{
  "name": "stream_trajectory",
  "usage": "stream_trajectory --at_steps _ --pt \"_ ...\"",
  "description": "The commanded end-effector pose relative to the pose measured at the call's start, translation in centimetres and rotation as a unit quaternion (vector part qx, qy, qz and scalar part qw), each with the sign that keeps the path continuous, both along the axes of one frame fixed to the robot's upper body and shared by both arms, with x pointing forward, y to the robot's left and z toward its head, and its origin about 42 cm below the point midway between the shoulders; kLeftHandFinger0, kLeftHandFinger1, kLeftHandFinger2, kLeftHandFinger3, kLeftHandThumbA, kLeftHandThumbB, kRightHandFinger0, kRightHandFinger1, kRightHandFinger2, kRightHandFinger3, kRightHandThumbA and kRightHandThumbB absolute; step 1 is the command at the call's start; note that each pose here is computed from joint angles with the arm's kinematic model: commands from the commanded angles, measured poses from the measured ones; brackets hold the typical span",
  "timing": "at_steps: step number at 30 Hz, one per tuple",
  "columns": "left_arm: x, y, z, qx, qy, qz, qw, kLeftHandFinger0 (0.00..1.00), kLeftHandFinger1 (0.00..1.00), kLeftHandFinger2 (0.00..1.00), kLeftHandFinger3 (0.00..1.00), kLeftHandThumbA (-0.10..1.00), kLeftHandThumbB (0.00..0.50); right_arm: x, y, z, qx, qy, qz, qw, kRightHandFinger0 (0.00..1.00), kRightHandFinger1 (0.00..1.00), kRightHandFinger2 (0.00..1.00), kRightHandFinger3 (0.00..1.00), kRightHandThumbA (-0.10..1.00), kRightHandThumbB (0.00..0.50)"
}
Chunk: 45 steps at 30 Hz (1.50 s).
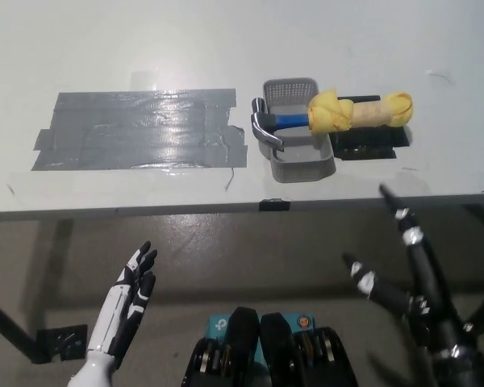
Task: The robot picks the hammer placed on top of the gray container with right hand and places it on the grey area of the desk
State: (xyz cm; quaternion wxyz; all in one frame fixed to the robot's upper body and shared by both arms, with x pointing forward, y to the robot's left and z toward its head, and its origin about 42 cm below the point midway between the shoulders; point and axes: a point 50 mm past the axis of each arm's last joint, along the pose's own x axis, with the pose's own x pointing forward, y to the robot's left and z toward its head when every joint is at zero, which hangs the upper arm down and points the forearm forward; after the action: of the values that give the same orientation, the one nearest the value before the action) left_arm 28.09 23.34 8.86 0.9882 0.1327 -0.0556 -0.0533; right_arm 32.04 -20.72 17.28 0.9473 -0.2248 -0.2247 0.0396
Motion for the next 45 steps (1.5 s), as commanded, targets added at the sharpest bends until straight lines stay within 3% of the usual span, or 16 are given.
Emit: stream_trajectory --at_steps 1,2,5,7,13,24,45 --pt "0.1 0.0 0.9 0.003 -0.038 -0.003 0.999 1.00 1.00 1.00 1.00 0.96 0.093 3.8 -1.4 6.9 -0.136 -0.079 -0.067 0.985 1.00 1.00 1.00 1.00 0.76 0.270" --pt "0.0 -0.1 0.9 0.001 -0.036 -0.003 0.999 1.00 1.00 1.00 1.00 0.96 0.095 5.2 -1.7 8.1 -0.173 -0.071 -0.076 0.979 1.00 1.00 1.00 1.00 0.83 0.279" --pt "0.1 -0.2 1.0 0.003 -0.038 -0.004 0.999 1.00 1.00 1.00 1.00 0.97 0.095 8.6 -2.0 10.5 -0.225 -0.063 -0.077 0.969 1.00 1.00 1.00 1.00 0.88 0.300" --pt "0.2 -0.1 1.1 0.002 -0.041 -0.003 0.999 1.00 1.00 1.00 1.00 0.97 0.096 10.6 -1.6 12.1 -0.253 -0.056 -0.080 0.962 1.00 1.00 1.00 1.00 0.93 0.341" --pt "0.6 -0.2 1.4 0.003 -0.046 -0.003 0.999 1.00 1.00 1.00 1.00 0.97 0.095 15.3 -0.3 15.0 -0.345 -0.028 -0.098 0.933 1.00 1.00 1.00 1.00 0.99 0.370" --pt "0.9 -0.2 1.8 0.007 -0.053 -0.010 0.999 1.00 1.00 1.00 1.00 0.99 0.106 20.6 1.5 15.2 -0.399 0.022 -0.111 0.910 1.00 1.00 1.00 1.00 1.00 0.390" --pt "1.3 -0.2 2.3 0.003 -0.053 -0.016 0.998 1.00 1.00 1.00 1.00 0.98 0.106 23.6 3.2 16.7 -0.421 0.065 -0.097 0.900 1.00 1.00 1.00 1.00 1.00 0.442"
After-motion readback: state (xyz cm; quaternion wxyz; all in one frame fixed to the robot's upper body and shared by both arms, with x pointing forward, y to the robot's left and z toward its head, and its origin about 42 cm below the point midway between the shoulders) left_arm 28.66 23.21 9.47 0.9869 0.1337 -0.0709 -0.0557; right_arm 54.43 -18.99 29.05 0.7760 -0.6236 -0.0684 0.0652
